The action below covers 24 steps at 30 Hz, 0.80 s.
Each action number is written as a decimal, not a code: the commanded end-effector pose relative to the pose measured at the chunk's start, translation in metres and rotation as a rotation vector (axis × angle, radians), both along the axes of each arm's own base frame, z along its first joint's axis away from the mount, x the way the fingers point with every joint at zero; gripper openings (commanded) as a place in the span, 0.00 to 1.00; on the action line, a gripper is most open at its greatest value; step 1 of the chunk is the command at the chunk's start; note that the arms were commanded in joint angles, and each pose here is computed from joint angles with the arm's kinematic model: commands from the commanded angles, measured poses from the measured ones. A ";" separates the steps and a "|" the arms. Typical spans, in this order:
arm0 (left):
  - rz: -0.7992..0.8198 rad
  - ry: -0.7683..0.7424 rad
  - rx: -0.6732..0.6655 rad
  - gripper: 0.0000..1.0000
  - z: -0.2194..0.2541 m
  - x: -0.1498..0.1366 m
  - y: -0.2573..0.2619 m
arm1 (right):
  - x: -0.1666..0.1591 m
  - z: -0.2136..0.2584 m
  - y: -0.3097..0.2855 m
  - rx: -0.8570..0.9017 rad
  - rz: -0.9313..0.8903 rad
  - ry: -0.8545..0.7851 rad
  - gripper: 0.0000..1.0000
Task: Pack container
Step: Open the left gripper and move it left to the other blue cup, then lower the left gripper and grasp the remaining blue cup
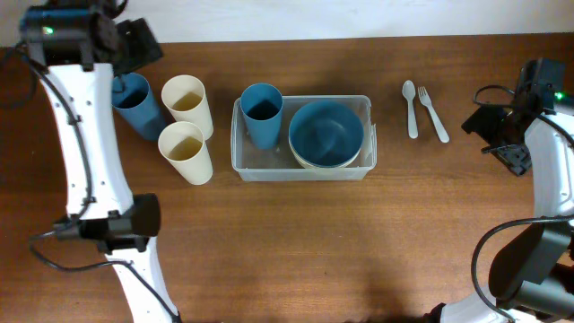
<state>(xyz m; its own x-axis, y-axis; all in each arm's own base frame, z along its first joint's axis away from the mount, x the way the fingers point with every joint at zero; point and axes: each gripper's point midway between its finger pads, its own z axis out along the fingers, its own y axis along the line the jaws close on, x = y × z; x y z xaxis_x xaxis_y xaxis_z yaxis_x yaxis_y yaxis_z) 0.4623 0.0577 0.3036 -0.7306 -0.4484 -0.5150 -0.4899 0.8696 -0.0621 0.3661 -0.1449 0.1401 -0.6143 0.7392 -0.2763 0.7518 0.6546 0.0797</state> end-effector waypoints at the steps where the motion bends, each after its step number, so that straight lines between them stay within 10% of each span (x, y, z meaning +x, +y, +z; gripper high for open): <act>1: 0.050 0.046 -0.103 1.00 -0.016 -0.008 0.017 | -0.002 -0.002 -0.003 -0.015 -0.006 0.011 0.99; 24: 0.152 0.145 -0.165 0.96 -0.086 0.003 0.068 | -0.002 -0.002 -0.003 -0.015 -0.006 0.011 0.99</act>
<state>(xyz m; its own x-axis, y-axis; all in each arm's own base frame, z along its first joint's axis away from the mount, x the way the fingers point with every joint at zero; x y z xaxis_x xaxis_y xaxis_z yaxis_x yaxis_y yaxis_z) 0.4621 0.1317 0.2113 -0.6999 -0.6415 -0.3140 -0.6538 0.7525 -0.0800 0.3661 -0.1449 0.1401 -0.6146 0.7389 -0.2763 0.7516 0.6548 0.0796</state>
